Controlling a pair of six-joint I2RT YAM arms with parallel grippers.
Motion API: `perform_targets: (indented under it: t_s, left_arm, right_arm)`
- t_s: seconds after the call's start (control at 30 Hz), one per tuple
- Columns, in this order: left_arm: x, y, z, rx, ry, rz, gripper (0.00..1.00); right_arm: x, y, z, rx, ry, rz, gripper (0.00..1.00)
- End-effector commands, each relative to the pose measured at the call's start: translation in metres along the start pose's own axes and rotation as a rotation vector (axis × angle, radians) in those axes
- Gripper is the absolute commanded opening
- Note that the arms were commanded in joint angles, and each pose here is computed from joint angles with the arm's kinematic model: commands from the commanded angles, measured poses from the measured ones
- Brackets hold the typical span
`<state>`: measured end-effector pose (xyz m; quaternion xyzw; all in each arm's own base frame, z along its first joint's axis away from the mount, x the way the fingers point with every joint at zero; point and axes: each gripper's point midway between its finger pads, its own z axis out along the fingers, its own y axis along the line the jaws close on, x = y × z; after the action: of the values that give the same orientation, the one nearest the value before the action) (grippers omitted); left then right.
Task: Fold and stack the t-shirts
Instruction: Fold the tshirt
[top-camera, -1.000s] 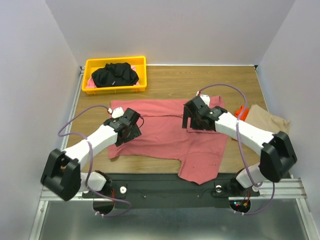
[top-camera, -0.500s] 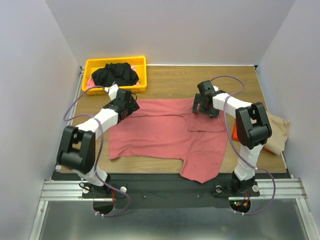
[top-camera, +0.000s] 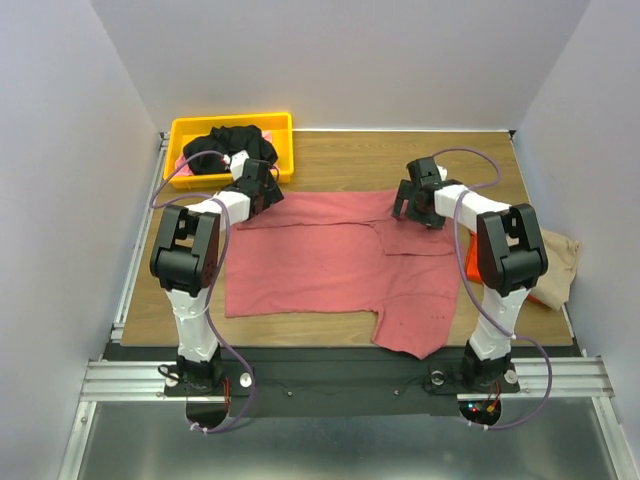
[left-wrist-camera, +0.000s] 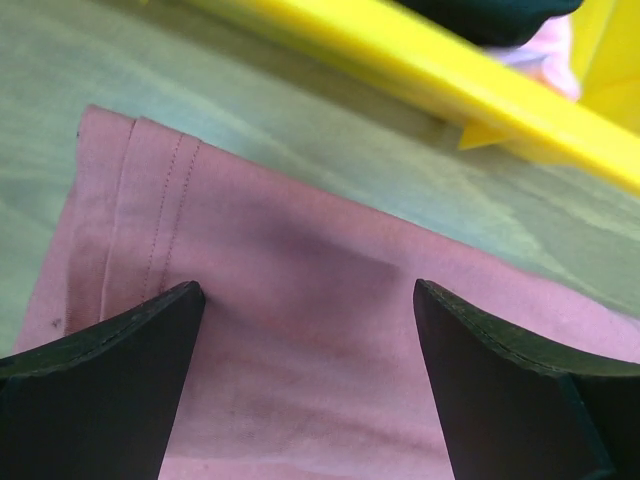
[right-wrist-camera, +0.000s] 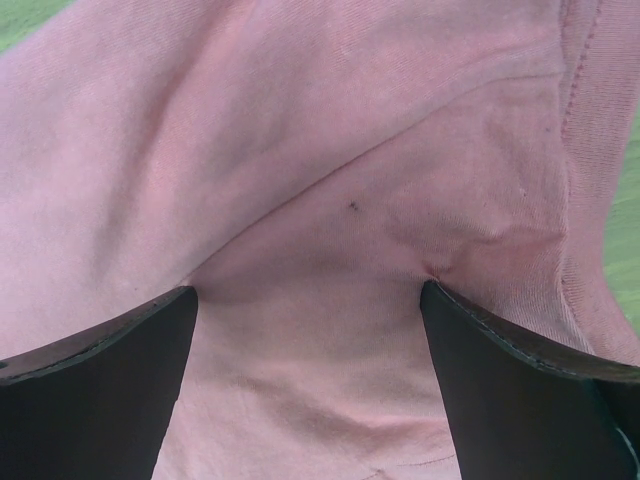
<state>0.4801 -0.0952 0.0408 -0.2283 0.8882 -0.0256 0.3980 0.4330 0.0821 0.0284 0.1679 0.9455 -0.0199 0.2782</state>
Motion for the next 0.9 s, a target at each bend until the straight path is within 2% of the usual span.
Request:
perform_targets:
  t_s: [0.0, 0.2, 0.33, 0.37, 0.43, 0.47, 0.53, 0.57, 0.6, 0.63, 0.7, 0.73, 0.77, 0.83, 0.87]
  left_arm:
    - [-0.014, -0.016, 0.01, 0.038, -0.023, 0.002, 0.98]
    - [-0.021, -0.024, 0.018, 0.046, -0.04, 0.009, 0.99]
    - [-0.033, -0.024, 0.004, 0.043, -0.055, 0.007, 0.98]
    - [-0.047, -0.026, -0.01, 0.05, -0.087, -0.01, 0.98]
    - [-0.051, -0.018, -0.028, 0.024, -0.085, -0.028, 0.98]
    - [-0.067, -0.019, -0.05, 0.039, -0.122, -0.052, 0.98]
    - [-0.063, -0.01, -0.071, 0.037, -0.115, -0.081, 0.98]
    - [-0.073, -0.013, -0.096, 0.073, -0.146, -0.108, 0.98]
    - [-0.064, -0.005, -0.113, 0.08, -0.134, -0.137, 0.98]
    - [-0.059, -0.005, -0.114, 0.076, -0.122, -0.129, 0.98]
    - [-0.026, 0.015, -0.131, 0.055, -0.069, -0.174, 0.98]
    - [0.008, 0.037, -0.127, 0.004, -0.015, -0.215, 0.98]
    - [0.017, 0.042, -0.138, 0.023, 0.001, -0.244, 0.98]
    - [0.057, 0.072, -0.143, -0.039, 0.083, -0.258, 0.98]
    - [0.06, 0.081, -0.151, -0.06, 0.081, -0.31, 0.98]
  right_arm:
    - [0.043, -0.029, 0.013, 0.062, 0.121, 0.022, 1.0]
    - [0.041, -0.029, 0.009, 0.057, 0.112, 0.022, 1.0]
    - [0.021, -0.021, -0.002, 0.021, 0.067, 0.005, 1.0]
    - [0.013, -0.015, -0.008, -0.009, 0.051, 0.003, 1.0]
    - [-0.004, -0.007, -0.026, -0.065, 0.008, -0.015, 1.0]
    - [-0.007, -0.004, -0.033, -0.088, 0.0, -0.02, 1.0]
    - [-0.016, -0.004, -0.056, -0.12, -0.045, -0.004, 1.0]
    - [-0.017, -0.004, -0.066, -0.135, -0.061, 0.005, 1.0]
    - [-0.012, -0.008, -0.08, -0.151, -0.075, 0.019, 1.0]
    - [-0.003, -0.012, -0.076, -0.14, -0.055, 0.015, 1.0]
    - [0.0, -0.017, -0.097, -0.167, -0.089, 0.044, 1.0]
    - [0.016, -0.025, -0.096, -0.159, -0.066, 0.055, 1.0]
    - [0.016, -0.025, -0.108, -0.187, -0.083, 0.068, 1.0]
    - [0.031, -0.032, -0.111, -0.186, -0.07, 0.09, 1.0]
    - [0.03, -0.033, -0.118, -0.197, -0.091, 0.099, 1.0]
